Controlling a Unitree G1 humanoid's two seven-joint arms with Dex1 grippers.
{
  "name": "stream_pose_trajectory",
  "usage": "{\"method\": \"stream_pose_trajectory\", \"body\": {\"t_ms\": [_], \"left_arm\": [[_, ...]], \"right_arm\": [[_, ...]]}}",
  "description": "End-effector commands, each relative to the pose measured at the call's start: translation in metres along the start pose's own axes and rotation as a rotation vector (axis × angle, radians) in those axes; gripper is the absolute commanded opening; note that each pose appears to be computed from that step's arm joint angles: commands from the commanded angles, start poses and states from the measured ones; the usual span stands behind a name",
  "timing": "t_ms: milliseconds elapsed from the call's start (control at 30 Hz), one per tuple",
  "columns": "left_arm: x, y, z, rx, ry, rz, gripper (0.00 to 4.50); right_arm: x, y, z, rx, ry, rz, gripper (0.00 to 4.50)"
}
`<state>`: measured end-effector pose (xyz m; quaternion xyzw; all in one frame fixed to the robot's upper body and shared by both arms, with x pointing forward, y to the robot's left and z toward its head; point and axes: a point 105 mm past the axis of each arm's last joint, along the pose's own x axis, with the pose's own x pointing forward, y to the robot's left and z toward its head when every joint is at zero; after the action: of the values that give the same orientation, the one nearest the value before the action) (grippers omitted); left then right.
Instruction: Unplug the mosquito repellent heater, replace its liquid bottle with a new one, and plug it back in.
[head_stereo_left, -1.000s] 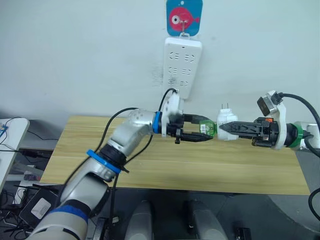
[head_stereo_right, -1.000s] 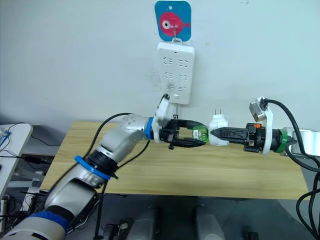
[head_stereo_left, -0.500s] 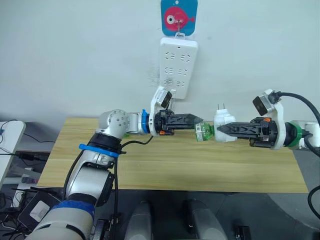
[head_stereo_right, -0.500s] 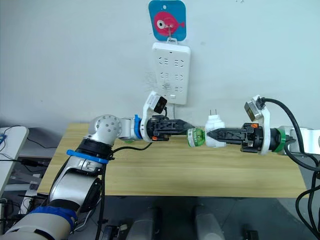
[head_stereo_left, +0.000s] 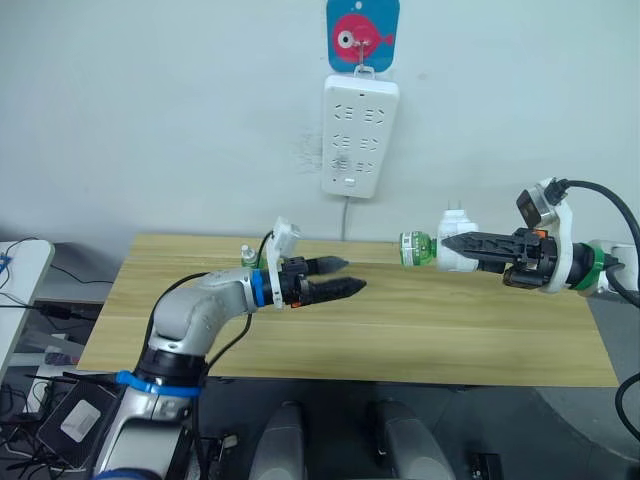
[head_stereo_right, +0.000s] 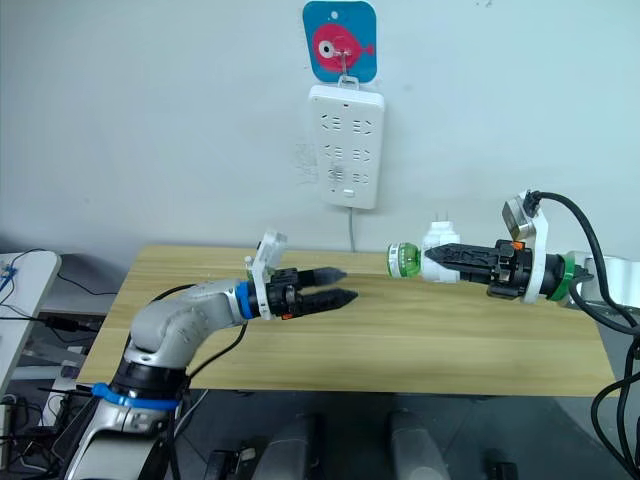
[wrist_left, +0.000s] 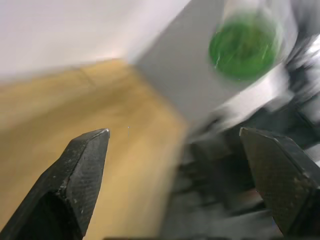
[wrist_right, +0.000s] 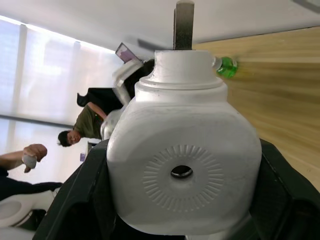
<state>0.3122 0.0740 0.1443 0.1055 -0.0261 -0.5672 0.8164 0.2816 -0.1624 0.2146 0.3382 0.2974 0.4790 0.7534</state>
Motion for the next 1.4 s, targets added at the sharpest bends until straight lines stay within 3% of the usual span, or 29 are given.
{"method": "stream_pose_trajectory", "body": {"t_ms": [33, 100, 267, 400, 767, 833, 1033, 1267, 1333, 1400], "left_arm": [[0.008, -0.013, 0.038, 0.850, -0.140, 0.004, 4.48], [0.012, -0.011, 0.046, 1.048, -0.207, 0.031, 4.48], [0.026, -0.014, 0.060, 1.233, -0.343, 0.054, 4.48], [0.036, -0.017, 0.068, 1.286, -0.411, 0.060, 4.48], [0.050, -0.023, 0.076, 1.340, -0.487, 0.025, 4.48], [0.050, -0.024, 0.076, 1.340, -0.498, 0.014, 4.10], [0.050, -0.025, 0.074, 1.312, -0.495, 0.000, 2.31], [0.051, -0.030, 0.077, 1.177, -0.520, -0.041, 2.27], [0.051, -0.032, 0.081, 1.079, -0.527, -0.067, 2.27], [0.056, -0.022, 0.084, 0.835, -0.453, -0.101, 2.27]], "right_arm": [[0.001, 0.015, 0.009, -0.031, -0.014, 0.059, 2.99], [0.003, 0.016, 0.009, -0.030, -0.006, 0.065, 2.99], [0.006, 0.021, 0.007, -0.042, 0.023, 0.082, 2.99], [0.008, 0.025, 0.006, -0.054, 0.039, 0.097, 2.99], [0.011, 0.027, 0.003, -0.065, 0.047, 0.109, 2.99], [0.011, 0.028, 0.003, -0.066, 0.048, 0.111, 2.99], [0.012, 0.028, 0.001, -0.066, 0.053, 0.113, 2.99], [0.012, 0.029, -0.006, -0.073, 0.095, 0.113, 2.99], [0.011, 0.029, -0.010, -0.077, 0.115, 0.106, 2.99], [0.009, 0.028, -0.021, -0.105, 0.175, 0.075, 2.99]]}}
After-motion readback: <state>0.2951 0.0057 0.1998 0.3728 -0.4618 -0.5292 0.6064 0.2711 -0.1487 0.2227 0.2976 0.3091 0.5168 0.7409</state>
